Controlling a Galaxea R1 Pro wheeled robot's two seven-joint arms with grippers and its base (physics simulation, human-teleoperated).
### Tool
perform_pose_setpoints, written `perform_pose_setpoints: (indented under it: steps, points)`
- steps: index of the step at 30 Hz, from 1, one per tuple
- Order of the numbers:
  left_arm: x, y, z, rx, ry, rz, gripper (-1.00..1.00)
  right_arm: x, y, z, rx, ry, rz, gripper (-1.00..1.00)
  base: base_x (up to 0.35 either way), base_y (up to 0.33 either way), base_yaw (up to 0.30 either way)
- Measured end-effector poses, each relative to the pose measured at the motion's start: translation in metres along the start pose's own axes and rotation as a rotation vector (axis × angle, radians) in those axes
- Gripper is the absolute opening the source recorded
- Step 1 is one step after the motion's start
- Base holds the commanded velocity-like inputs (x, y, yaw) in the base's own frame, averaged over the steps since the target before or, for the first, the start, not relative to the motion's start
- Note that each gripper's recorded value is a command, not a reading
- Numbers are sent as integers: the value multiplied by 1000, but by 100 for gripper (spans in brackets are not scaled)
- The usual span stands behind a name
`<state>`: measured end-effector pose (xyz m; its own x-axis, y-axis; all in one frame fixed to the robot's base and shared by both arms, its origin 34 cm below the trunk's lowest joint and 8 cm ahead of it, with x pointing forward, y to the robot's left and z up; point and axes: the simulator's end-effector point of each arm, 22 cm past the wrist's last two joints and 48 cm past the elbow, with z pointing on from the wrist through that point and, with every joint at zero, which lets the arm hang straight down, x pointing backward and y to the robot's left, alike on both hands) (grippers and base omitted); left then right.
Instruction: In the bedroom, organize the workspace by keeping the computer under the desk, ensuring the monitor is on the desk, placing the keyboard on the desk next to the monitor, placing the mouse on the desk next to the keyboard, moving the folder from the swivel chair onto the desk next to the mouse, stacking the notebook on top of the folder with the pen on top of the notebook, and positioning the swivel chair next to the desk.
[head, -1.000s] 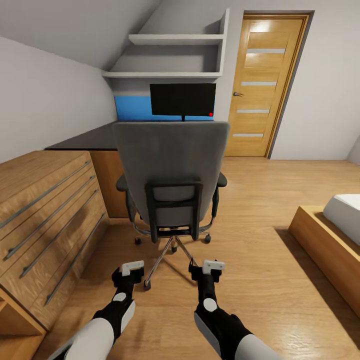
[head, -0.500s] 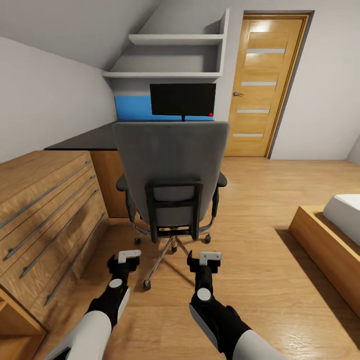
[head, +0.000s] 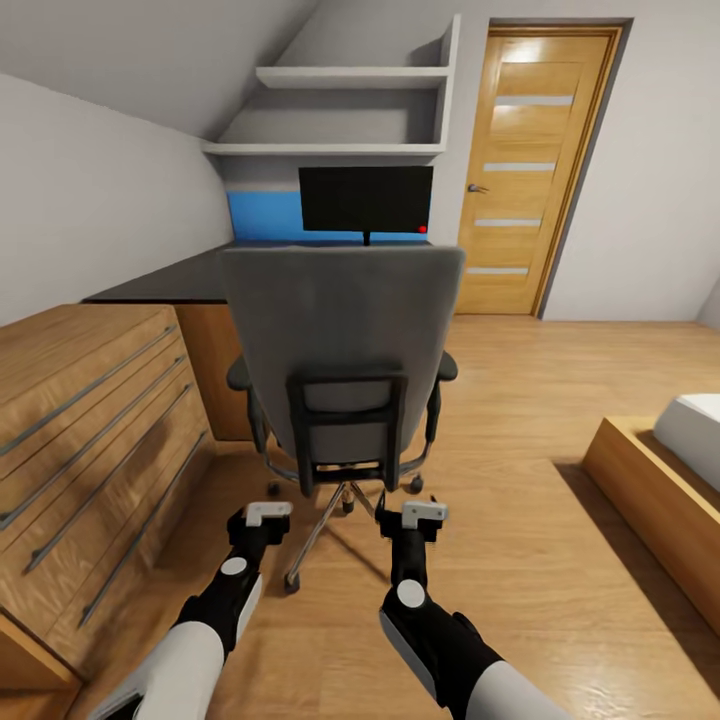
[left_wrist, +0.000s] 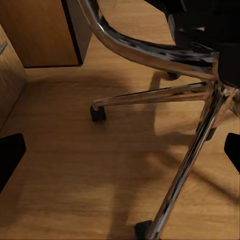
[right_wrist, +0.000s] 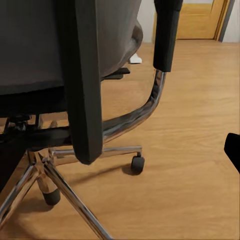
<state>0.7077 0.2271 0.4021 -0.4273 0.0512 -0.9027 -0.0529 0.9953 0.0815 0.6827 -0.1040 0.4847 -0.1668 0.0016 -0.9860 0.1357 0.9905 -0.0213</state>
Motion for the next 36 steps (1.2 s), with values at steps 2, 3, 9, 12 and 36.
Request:
perform_pose_setpoints:
  steps: [2,3,9,12,36]
  points:
    - [1,-1,0,3,2,0,100,0,0,0,-1,-3,3,100,140,-7,0]
    - [3,-3,0,7,6,1,100,-1,1,0,-3,-5,4,100,87,-5,0]
    - [9,-8,-1,20,19,2,100,0,3,-1,-14,-7,2,100,36,-2,0]
    - [11,-12,-2,37,22,2,100,0,13,-3,-49,-12,-10,100,10,-1,0]
    - [18,-30,-4,103,37,3,100,1,42,-15,-147,-28,-47,100,106,0,0]
